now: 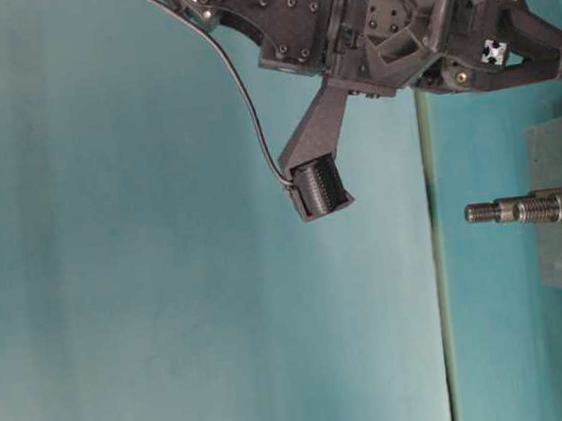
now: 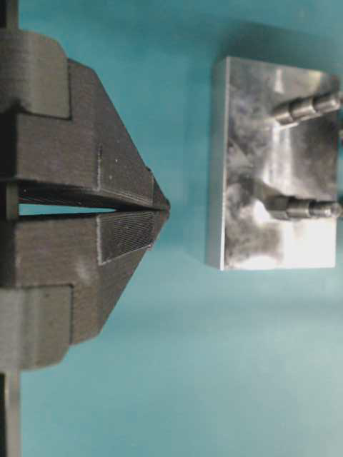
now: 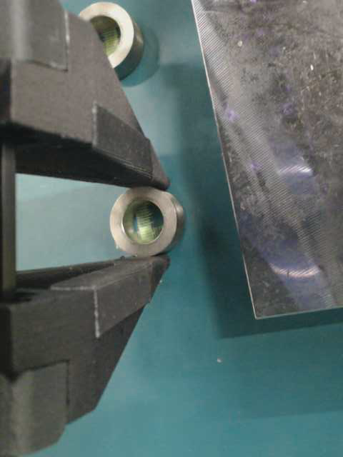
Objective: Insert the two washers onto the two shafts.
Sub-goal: 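Close the right gripper on the upper washer and lift it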
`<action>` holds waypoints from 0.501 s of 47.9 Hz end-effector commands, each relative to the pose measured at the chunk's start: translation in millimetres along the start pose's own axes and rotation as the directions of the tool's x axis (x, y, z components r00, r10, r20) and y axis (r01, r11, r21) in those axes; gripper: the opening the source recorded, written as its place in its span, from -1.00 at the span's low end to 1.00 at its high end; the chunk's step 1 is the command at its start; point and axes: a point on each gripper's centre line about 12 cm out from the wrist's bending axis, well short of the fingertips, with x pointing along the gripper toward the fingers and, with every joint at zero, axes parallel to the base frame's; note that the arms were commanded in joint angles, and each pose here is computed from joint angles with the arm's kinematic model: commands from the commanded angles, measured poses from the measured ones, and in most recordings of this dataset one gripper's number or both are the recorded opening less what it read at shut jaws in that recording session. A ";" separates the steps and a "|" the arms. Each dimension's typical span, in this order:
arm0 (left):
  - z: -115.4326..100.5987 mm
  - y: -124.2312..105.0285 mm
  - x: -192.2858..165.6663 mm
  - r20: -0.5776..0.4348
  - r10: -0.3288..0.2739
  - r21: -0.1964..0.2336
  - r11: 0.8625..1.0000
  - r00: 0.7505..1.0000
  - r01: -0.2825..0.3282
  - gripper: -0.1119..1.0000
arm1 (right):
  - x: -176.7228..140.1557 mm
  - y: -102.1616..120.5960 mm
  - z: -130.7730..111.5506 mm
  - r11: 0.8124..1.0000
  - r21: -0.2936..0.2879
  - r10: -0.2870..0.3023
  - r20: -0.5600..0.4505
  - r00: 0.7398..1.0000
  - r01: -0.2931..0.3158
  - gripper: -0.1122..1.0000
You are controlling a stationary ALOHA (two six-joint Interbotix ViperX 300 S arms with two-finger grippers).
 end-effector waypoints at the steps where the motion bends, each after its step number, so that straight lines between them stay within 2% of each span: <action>1: 5.6 -0.5 -0.8 0.020 -0.002 0.002 1.000 1.000 0.002 -0.80 | -13.1 4.8 10.6 1.000 -0.003 0.006 0.027 1.000 -0.006 -0.22; 24: 6.4 -0.2 -0.8 0.023 0.000 0.000 1.000 1.000 0.000 -0.80 | -65.8 5.0 67.2 0.998 -0.057 -0.023 0.089 0.996 0.028 -0.22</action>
